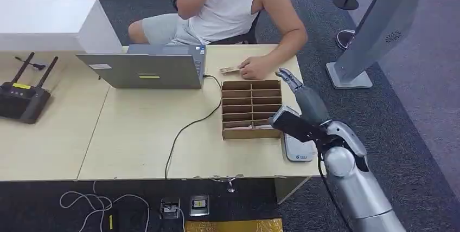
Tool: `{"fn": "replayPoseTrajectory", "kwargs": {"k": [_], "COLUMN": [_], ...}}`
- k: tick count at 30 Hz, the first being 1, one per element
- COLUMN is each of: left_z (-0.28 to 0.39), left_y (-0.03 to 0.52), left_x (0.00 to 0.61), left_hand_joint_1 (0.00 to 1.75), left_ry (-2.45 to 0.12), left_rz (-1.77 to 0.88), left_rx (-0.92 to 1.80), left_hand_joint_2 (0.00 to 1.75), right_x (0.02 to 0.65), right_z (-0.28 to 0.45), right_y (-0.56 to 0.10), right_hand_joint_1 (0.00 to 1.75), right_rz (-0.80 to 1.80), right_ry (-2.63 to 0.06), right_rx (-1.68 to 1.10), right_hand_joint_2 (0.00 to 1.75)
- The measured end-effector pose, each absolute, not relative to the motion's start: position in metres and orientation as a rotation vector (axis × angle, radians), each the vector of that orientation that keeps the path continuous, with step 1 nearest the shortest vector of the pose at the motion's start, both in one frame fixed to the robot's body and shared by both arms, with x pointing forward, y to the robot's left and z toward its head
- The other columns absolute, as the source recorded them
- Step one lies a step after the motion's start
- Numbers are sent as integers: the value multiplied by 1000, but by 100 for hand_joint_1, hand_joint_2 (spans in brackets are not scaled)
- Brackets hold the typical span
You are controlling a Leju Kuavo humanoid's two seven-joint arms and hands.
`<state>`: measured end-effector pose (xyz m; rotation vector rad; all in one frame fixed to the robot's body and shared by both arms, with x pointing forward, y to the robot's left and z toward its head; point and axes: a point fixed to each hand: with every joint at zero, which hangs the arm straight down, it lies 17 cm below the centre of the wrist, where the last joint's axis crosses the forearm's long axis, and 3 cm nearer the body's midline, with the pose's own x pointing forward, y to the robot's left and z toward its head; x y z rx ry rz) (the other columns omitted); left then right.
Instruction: Pass the card to the sensor for recognition and then transmit it.
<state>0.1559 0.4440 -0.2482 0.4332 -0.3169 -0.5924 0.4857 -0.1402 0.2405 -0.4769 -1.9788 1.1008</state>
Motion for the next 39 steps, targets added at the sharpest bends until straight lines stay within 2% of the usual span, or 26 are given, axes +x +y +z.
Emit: {"fn": "replayPoseTrajectory", "kwargs": {"k": [17,25,39], "left_z": [-248,-248,-249], "left_y": [447,449,447], "left_x": [154,152,153], "left_hand_joint_1": [0,0,0], "left_ry": [-305,-291,-296], "left_rz": [-584,-590,-590], "left_rx": [434,438,442], "left_hand_joint_2": [0,0,0], "right_x": [468,464,452], "right_z": [201,195,202], "right_y": [-148,-168,-151], "right_hand_joint_1": [0,0,0], "right_rz": [1107,1225,1292], "right_ry": [-1876,-1735,-1770], "right_rx": [-495,-847,-878], "right_hand_joint_2": [175,175,175]}}
